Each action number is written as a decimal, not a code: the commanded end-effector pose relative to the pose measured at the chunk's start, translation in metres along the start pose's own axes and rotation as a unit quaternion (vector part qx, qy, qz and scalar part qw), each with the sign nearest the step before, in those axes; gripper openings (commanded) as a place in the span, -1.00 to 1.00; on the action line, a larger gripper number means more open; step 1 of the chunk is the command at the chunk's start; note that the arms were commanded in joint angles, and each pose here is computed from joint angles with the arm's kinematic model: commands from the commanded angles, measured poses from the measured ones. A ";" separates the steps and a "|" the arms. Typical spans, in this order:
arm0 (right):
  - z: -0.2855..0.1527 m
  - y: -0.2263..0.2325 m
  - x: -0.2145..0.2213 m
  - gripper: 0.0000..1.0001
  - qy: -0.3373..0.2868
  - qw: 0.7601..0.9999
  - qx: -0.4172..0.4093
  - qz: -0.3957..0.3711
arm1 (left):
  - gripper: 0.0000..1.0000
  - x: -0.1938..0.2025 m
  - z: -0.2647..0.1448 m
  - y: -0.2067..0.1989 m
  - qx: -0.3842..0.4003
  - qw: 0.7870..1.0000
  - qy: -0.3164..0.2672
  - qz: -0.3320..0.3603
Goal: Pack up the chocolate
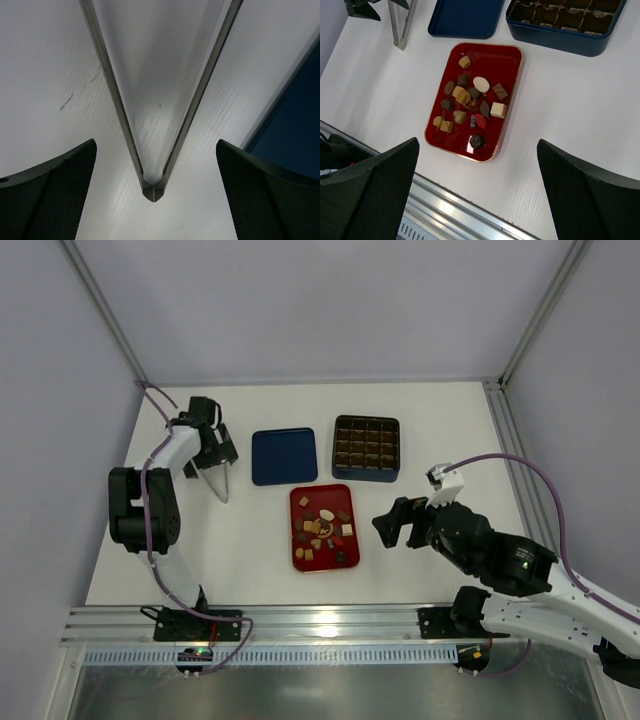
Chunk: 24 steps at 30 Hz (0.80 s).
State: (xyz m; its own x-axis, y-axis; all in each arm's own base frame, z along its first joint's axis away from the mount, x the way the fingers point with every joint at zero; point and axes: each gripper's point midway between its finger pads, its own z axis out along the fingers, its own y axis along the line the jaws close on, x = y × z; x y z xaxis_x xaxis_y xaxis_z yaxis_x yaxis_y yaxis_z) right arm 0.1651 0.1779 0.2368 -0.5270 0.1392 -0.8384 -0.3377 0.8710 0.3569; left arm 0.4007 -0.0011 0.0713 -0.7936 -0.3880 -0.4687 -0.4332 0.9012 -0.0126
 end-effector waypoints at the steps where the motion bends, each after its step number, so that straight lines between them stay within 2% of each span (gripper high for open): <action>1: -0.001 0.007 -0.005 1.00 -0.010 1.000 -0.016 0.014 | 0.99 -0.021 0.006 -0.012 0.026 1.000 -0.018 0.002; 14: 0.003 0.004 0.008 0.99 0.003 1.000 -0.014 0.017 | 0.97 0.000 0.035 -0.005 0.006 1.000 0.021 0.001; 24: 0.005 0.000 0.015 0.99 0.005 1.000 -0.009 0.026 | 0.78 0.011 0.044 -0.001 0.006 0.999 0.039 0.012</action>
State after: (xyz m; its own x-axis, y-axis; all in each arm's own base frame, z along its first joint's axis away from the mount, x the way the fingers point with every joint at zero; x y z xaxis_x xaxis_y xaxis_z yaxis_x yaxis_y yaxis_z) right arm 0.1598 0.1778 0.2160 -0.5619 0.1392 -0.8154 -0.3257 0.8689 0.3727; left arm 0.4035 0.0011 0.0268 -0.8379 -0.3927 -0.3790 -0.4244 0.9055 0.0001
